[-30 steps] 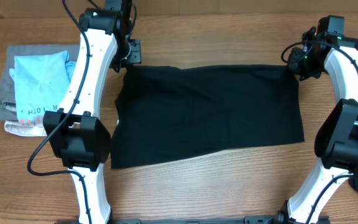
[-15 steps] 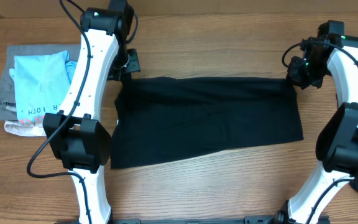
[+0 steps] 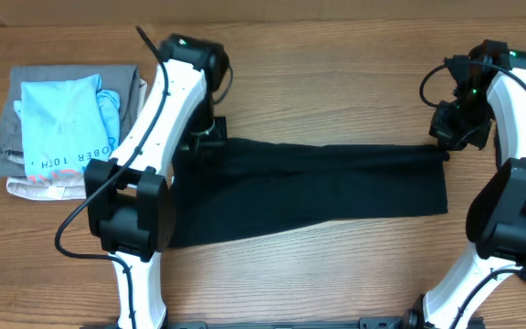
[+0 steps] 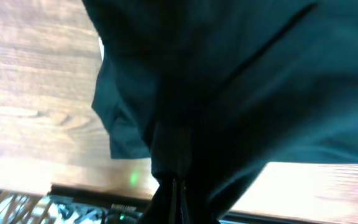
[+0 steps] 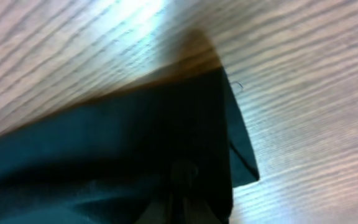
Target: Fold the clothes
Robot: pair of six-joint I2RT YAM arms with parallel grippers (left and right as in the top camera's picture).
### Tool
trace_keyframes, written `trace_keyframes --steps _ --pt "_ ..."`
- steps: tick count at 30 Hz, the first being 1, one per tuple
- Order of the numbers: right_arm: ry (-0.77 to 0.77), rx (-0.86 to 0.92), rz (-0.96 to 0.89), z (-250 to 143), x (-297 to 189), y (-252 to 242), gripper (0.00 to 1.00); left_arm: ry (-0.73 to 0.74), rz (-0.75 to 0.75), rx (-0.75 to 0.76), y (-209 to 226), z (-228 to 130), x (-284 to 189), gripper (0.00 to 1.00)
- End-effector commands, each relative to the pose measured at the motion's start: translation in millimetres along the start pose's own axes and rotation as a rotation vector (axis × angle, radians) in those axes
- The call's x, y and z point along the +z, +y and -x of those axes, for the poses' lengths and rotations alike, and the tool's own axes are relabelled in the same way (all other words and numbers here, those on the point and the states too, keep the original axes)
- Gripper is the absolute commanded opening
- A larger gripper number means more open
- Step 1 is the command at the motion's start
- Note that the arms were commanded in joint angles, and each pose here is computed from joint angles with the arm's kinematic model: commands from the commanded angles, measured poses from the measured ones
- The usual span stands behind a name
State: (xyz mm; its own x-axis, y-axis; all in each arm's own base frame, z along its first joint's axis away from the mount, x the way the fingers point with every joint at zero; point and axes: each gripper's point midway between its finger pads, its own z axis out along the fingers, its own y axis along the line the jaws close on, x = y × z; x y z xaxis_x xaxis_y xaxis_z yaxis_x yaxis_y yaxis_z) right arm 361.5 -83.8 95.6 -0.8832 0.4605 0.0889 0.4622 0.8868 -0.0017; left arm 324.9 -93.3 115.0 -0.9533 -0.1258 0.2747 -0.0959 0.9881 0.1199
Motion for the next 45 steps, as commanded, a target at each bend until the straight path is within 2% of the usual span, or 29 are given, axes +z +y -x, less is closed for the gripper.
trace_keyframes --steps 1,7,19,30,33,36,38,40,42,45 --pt "-0.042 0.076 -0.031 4 -15 -19 0.04 -0.081 0.011 -0.059 20 -13 -24 0.04" --pt "0.005 0.167 -0.035 -5 -11 -36 0.04 -0.112 -0.034 -0.073 27 -34 -33 0.04" --pt "0.065 0.172 -0.046 -19 27 -39 0.04 -0.005 0.005 -0.089 30 -38 55 0.04" --pt "0.083 0.175 -0.048 -25 41 -39 0.04 0.004 0.005 -0.135 47 -32 79 0.06" --pt "0.100 0.175 -0.053 -29 41 -40 0.12 0.008 0.003 -0.121 46 -33 79 0.08" --pt "0.115 0.176 -0.057 -33 40 -41 0.18 0.026 0.009 -0.105 48 -38 79 0.17" --pt "0.119 0.176 -0.058 -34 40 -41 0.26 0.045 0.013 -0.086 49 -42 78 0.31" --pt "0.124 0.176 -0.059 -35 40 -42 0.37 0.070 -0.006 -0.057 46 -48 78 0.50" --pt "0.123 0.175 -0.058 -34 37 -41 0.45 0.088 -0.027 -0.020 43 -51 76 0.52" --pt "0.085 0.176 -0.044 -23 22 -39 0.50 0.062 -0.041 -0.036 46 -44 63 0.49"
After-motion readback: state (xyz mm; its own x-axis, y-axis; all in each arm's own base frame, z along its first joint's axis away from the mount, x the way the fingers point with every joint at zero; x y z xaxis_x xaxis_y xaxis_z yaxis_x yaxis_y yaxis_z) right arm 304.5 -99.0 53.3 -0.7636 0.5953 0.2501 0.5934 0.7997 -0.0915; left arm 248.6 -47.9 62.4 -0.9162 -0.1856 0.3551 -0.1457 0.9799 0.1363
